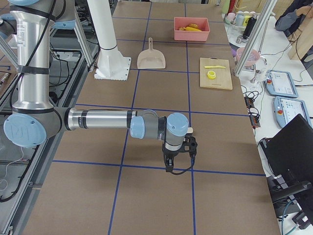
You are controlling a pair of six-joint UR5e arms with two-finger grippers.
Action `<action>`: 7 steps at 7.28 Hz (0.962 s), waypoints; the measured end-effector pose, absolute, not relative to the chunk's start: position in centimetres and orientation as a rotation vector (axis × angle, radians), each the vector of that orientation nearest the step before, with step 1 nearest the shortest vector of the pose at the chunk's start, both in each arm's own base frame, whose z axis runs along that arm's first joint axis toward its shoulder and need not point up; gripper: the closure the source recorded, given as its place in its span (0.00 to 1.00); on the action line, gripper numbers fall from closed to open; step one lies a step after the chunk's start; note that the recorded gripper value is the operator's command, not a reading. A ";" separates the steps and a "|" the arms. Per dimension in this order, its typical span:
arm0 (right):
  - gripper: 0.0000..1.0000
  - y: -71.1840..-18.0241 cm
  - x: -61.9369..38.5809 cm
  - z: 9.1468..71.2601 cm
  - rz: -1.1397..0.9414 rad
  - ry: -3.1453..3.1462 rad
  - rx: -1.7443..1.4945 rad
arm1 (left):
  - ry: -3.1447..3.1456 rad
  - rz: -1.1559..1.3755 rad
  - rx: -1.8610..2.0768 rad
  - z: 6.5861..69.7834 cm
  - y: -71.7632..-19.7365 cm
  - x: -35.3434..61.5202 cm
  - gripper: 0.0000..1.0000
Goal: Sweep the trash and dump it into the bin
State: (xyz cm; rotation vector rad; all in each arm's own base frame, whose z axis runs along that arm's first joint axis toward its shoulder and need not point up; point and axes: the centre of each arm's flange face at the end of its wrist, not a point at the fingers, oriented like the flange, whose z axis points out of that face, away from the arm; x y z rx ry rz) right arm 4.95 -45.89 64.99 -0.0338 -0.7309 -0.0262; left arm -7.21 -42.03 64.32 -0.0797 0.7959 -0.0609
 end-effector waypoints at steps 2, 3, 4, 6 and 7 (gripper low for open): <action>0.00 -45.6 5.0 65.4 -0.023 -0.729 -0.042 | 0.798 -0.058 -0.080 64.4 -41.9 -7.2 0.01; 0.00 -45.3 5.0 65.9 -0.019 -0.727 -0.051 | 0.798 -0.056 -0.080 64.5 -41.9 -7.2 0.01; 0.00 -45.2 5.1 66.1 -0.018 -0.723 -0.055 | 0.799 -0.056 -0.081 64.5 -41.9 -7.2 0.01; 0.00 -45.1 5.1 66.2 -0.017 -0.716 -0.056 | 0.799 -0.055 -0.079 64.5 -41.9 -7.2 0.01; 0.00 -45.2 5.1 66.2 -0.018 -0.716 -0.055 | 0.799 -0.054 -0.079 64.5 -41.9 -7.2 0.01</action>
